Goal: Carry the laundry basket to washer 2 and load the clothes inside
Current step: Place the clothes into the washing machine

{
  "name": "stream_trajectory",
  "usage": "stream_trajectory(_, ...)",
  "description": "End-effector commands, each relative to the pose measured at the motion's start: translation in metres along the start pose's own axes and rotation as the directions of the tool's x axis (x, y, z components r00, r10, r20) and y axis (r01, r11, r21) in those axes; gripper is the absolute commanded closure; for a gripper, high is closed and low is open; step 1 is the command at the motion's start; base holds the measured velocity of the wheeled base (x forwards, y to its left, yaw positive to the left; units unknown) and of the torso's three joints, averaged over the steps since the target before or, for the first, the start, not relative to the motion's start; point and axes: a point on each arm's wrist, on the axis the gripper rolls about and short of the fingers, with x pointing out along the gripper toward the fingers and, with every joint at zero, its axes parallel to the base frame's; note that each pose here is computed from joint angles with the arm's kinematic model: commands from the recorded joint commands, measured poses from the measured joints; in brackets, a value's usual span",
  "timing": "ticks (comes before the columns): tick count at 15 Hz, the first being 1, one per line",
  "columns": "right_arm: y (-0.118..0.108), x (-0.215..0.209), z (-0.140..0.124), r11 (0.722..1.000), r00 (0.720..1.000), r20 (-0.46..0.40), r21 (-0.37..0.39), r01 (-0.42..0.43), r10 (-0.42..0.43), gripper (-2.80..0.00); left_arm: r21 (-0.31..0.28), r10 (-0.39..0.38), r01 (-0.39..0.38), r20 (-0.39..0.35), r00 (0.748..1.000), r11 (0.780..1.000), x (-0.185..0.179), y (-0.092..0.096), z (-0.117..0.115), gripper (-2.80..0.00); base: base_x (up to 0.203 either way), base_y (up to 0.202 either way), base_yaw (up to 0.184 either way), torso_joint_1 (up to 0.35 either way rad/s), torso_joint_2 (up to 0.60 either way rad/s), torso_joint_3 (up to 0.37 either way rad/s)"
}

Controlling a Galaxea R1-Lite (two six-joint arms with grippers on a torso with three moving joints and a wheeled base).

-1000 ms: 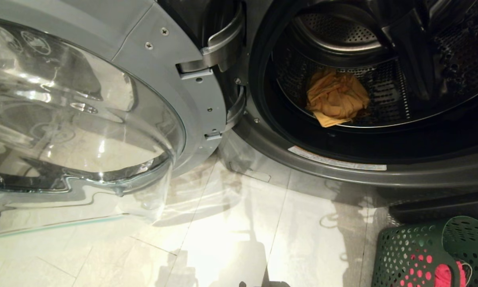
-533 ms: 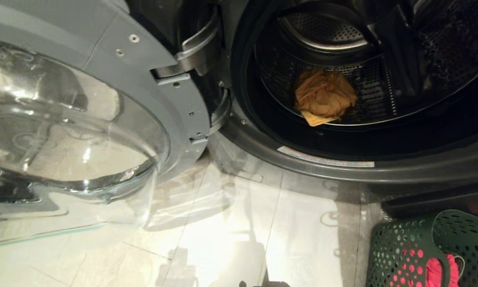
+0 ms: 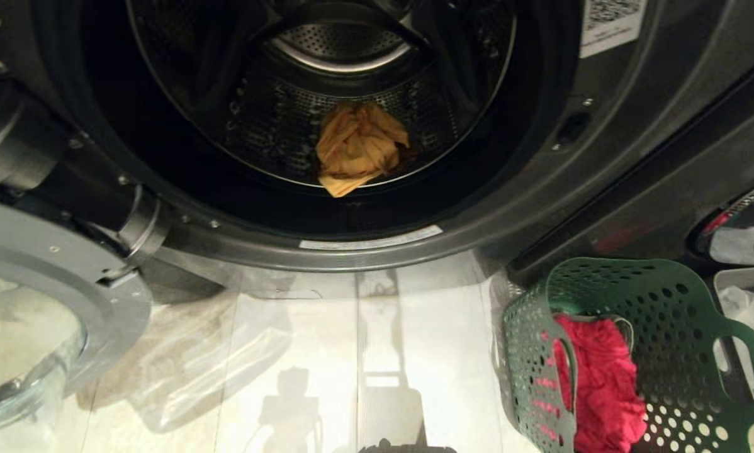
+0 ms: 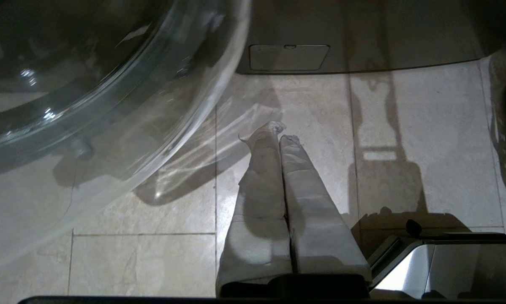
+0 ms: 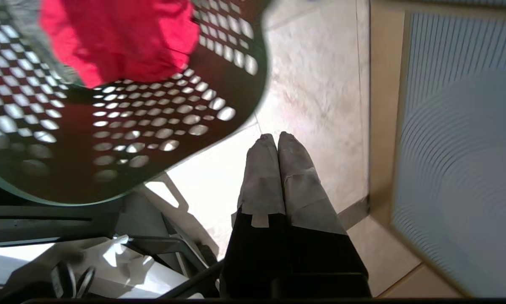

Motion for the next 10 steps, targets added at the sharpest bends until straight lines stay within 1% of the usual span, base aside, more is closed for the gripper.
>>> stream_trajectory(1,0.002,0.003,0.001,1.0,1.0,0.011,0.006,-0.014,0.014,0.0,0.0,0.001,-0.001,0.0,1.0,1.0,0.0,0.0,0.0,0.0,-0.003,0.003,-0.134,0.002,0.0,0.006)
stream_trajectory(2,0.004,0.006,0.002,0.999,0.999,0.031,0.014,-0.029,0.029,0.0,0.0,0.002,-0.002,0.0,1.0,1.0,0.0,0.0,0.0,0.0,-0.002,0.004,-0.084,0.002,0.01,0.005)
stream_trajectory(3,0.006,0.008,0.002,0.998,0.996,0.057,0.021,-0.064,0.062,0.0,0.0,0.002,-0.002,0.0,1.0,1.0,0.0,0.0,0.0,0.0,0.0,0.0,0.0,0.0,0.0,0.0)
stream_trajectory(4,0.008,0.011,0.002,0.993,0.99,0.087,0.025,-0.118,0.115,0.0,0.0,0.002,-0.002,0.0,1.0,1.0,0.0,0.0,0.0,0.0,0.0,0.0,0.0,0.0,0.0,0.0)
stream_trajectory(6,0.015,0.02,0.001,0.968,0.958,0.149,0.006,-0.249,0.245,0.0,0.0,0.002,-0.002,0.0,1.0,1.0,0.0,0.0,0.0,0.0,0.0,0.0,0.0,0.0,0.0,0.0)
stream_trajectory(7,0.018,0.026,-0.004,0.948,0.935,0.158,-0.02,-0.317,0.316,0.0,0.0,0.002,-0.002,0.0,1.0,1.0,0.0,0.0,0.0,0.0,0.0,0.0,0.0,0.0,0.0,0.0)
stream_trajectory(8,0.021,0.033,-0.009,0.936,0.926,0.135,-0.045,-0.35,0.353,0.0,0.0,0.0,0.0,0.0,1.0,1.0,0.0,0.0,0.0,0.0,0.0,0.0,0.0,0.0,0.0,0.0)
stream_trajectory(9,0.023,0.04,-0.014,0.929,0.925,0.093,-0.061,-0.364,0.368,0.0,0.0,0.001,-0.001,0.0,1.0,1.0,0.0,0.0,0.0,0.0,0.0,0.0,0.0,0.0,0.0,0.0)
stream_trajectory(10,0.026,0.047,-0.017,0.929,0.928,0.05,-0.065,-0.365,0.368,0.0,0.0,0.0,0.0,0.0,1.0,1.0,0.0,0.0,0.0,0.0,0.0,0.0,0.0,0.0,0.0,0.0)
